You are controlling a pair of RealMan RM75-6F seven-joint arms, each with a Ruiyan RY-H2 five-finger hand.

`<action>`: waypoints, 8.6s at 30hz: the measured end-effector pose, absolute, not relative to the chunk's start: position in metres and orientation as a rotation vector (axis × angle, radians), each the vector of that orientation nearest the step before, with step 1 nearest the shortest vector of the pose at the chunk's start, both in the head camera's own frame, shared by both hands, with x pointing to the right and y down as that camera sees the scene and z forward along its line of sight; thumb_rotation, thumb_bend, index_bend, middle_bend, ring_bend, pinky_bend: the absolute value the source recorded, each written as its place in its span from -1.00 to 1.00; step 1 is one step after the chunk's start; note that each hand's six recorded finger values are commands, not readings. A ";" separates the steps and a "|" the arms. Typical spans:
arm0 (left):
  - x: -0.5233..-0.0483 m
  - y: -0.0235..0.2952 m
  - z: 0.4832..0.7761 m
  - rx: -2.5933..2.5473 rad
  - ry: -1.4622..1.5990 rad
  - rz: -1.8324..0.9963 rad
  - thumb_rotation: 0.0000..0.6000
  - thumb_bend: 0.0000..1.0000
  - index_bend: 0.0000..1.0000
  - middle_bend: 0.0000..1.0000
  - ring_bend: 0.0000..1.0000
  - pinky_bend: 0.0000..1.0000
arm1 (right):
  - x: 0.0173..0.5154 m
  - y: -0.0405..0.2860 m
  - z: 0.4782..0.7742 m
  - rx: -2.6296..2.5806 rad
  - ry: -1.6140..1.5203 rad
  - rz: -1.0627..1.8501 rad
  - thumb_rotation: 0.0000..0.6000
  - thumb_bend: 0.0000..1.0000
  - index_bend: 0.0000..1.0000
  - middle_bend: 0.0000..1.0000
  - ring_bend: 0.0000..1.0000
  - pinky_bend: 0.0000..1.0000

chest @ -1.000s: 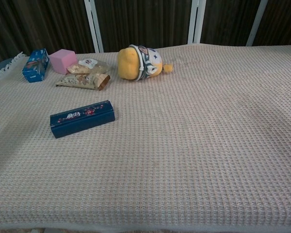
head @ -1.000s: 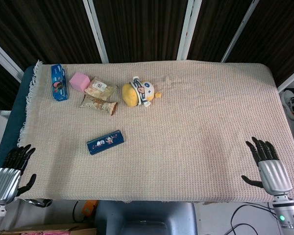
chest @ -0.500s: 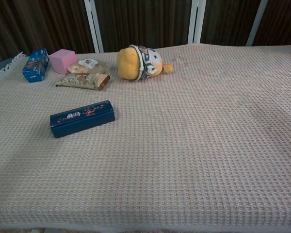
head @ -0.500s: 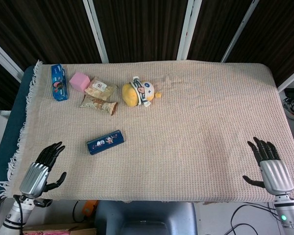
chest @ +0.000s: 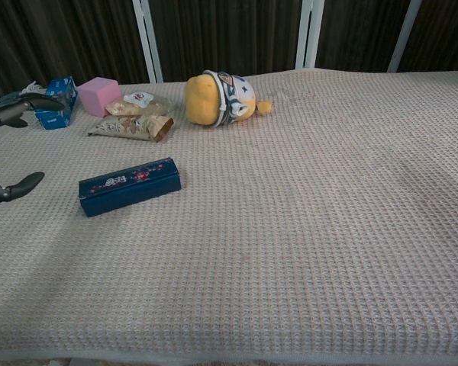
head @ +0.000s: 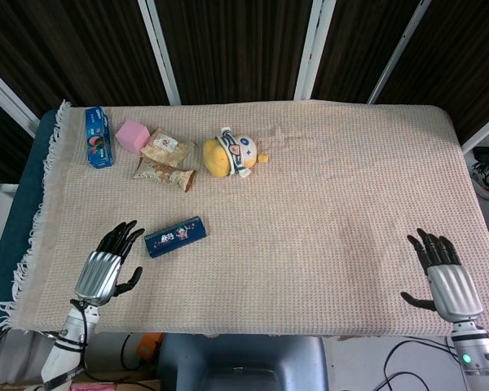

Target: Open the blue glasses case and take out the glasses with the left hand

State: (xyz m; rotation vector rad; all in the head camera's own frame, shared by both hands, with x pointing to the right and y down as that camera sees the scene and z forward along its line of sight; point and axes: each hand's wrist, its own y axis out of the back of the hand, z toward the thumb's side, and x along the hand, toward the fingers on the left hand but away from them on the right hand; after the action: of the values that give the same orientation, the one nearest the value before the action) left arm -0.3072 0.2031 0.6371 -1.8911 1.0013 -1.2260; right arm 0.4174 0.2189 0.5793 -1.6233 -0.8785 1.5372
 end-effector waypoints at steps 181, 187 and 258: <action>-0.290 0.184 0.723 -1.988 0.699 -1.482 1.00 0.22 -0.48 -1.00 -1.00 -0.99 | 0.427 0.216 0.572 -1.641 -0.915 1.565 1.00 -0.61 -1.00 -1.00 -1.00 -0.98; -0.293 0.190 0.720 -2.003 0.686 -1.473 1.00 0.22 -0.39 -1.00 -1.00 -0.99 | 0.426 0.216 0.572 -1.647 -0.912 1.563 1.00 -0.61 -1.00 -1.00 -1.00 -0.98; -0.174 0.265 0.684 -2.129 0.429 -1.194 1.00 0.28 -0.53 -1.00 -1.00 -0.99 | 0.447 0.220 0.530 -1.689 -1.082 1.449 1.00 -0.61 -1.00 -1.00 -1.00 -0.98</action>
State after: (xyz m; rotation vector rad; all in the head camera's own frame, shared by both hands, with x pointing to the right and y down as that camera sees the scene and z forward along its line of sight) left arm -0.1739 0.2653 0.6838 -2.1289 0.4293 -1.1936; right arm 0.4466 0.2202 0.5302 -1.6888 -1.0817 1.4490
